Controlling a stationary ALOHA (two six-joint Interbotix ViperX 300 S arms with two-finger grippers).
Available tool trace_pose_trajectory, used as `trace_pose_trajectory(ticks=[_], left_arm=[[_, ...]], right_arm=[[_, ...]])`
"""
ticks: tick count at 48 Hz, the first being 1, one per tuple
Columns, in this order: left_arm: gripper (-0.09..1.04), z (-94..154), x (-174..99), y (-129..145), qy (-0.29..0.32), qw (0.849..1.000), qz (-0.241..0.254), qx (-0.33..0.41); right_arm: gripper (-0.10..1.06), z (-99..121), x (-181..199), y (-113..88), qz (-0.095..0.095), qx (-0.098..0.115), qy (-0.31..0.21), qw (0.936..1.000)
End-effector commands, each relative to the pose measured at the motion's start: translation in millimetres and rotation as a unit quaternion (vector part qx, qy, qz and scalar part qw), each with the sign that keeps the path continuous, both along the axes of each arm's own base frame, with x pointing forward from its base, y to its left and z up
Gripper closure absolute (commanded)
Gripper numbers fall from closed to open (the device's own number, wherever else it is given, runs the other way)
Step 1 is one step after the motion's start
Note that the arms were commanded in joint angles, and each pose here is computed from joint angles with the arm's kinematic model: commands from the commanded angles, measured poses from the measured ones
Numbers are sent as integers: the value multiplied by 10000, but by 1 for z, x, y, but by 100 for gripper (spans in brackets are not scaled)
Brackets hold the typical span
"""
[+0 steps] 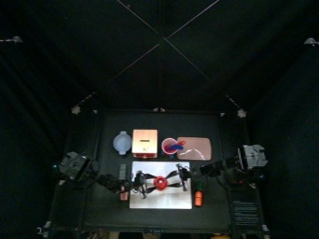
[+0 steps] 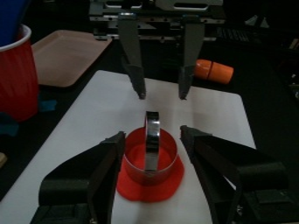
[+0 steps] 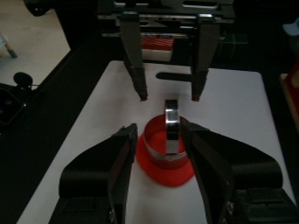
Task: Get the cutter from the drawer then cut the dough then place the extra dough in the bowl
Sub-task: Cut the dough
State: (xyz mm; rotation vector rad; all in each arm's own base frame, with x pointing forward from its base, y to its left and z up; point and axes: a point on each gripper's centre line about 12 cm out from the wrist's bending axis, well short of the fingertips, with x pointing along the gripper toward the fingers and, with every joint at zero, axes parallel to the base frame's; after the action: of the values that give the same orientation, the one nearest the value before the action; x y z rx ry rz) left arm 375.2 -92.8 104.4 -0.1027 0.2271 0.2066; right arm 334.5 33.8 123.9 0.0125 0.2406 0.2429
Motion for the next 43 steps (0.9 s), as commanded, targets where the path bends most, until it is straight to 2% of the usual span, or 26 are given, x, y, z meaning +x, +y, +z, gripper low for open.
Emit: trace_pose_trajectory(ticks=[1, 4, 11, 22, 34, 38, 43], left_arm=[[6, 7, 6, -1, -57, 10000, -1, -74], [6, 6, 7, 1, -30, 10000, 20, -93], [6, 3, 7, 4, 33, 9999, 52, -107], [8, -1, 6, 15, 155, 9996, 198, -127], [8, -1, 10, 15, 270, 9995, 82, -137], [8, -2, 10, 16, 322, 9993, 77, -153], [8, -2, 10, 17, 342, 9992, 82, -164]], right_arm=[[16, 8, 7, -1, -21, -107, -219, 9997], [16, 7, 8, -2, -48, -196, -231, 9995], [16, 0, 13, -3, -119, -200, -146, 9996], [16, -14, 22, -2, -41, -287, -16, 9996], [16, -11, 23, -4, -82, -261, -57, 9996], [16, -8, 24, -4, -140, -184, -72, 9997], [16, -8, 23, -5, -144, -223, -82, 9996]])
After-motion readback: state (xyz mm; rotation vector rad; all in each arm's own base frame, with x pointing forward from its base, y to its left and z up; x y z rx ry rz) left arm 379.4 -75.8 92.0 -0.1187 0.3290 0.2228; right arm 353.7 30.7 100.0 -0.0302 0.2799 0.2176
